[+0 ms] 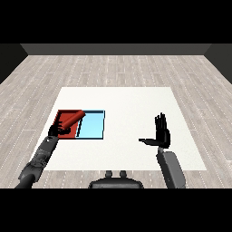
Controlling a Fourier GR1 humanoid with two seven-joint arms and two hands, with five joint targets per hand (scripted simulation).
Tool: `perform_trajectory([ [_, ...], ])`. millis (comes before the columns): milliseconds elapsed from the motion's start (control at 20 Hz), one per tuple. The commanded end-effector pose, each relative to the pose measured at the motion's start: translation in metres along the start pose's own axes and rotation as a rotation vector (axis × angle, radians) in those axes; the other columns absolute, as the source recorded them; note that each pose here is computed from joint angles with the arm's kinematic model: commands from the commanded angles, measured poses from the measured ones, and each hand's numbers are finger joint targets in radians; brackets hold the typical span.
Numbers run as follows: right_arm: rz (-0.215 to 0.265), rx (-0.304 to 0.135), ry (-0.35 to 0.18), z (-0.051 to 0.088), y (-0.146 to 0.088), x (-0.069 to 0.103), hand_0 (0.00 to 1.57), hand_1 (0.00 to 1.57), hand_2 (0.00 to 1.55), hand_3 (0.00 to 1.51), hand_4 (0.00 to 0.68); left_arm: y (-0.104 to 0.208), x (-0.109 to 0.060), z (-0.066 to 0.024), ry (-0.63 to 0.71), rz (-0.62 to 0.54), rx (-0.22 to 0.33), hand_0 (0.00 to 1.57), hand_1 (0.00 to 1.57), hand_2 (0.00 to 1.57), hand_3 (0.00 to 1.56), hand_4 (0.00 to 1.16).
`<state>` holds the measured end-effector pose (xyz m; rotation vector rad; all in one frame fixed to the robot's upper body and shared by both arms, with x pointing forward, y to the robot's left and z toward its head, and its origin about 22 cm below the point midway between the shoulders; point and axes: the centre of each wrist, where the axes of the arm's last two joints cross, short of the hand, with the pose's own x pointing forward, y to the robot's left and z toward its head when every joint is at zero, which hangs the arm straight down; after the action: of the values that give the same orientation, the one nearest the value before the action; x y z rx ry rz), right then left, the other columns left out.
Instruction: Pick the red can and put it in the red box
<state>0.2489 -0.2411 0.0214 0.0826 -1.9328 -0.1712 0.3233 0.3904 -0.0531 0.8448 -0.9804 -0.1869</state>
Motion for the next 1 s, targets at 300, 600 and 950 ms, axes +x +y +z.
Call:
perform_trajectory([
  [300, -0.005, 0.005, -0.031, -0.015, 0.019, -0.004, 0.00, 0.00, 0.00, 0.00, 0.000, 0.015, 0.006, -0.0105, 0.052, -0.020, -0.066, 0.00, 0.00, 0.00, 0.00, 0.00],
  [600, -0.053, 0.021, -0.038, -0.013, -0.001, -0.001, 0.00, 0.00, 0.00, 0.00, 0.000, 0.032, 0.056, -0.0186, -0.403, 0.577, -0.022, 1.02, 1.02, 0.96, 0.00, 0.00],
  [950, -0.015, 0.056, -0.024, -0.001, -0.007, -0.009, 0.00, 0.00, 0.00, 0.00, 0.000, -0.048, 0.098, 0.0174, -0.794, 1.088, -0.205, 0.00, 0.00, 0.00, 0.00, 0.00],
])
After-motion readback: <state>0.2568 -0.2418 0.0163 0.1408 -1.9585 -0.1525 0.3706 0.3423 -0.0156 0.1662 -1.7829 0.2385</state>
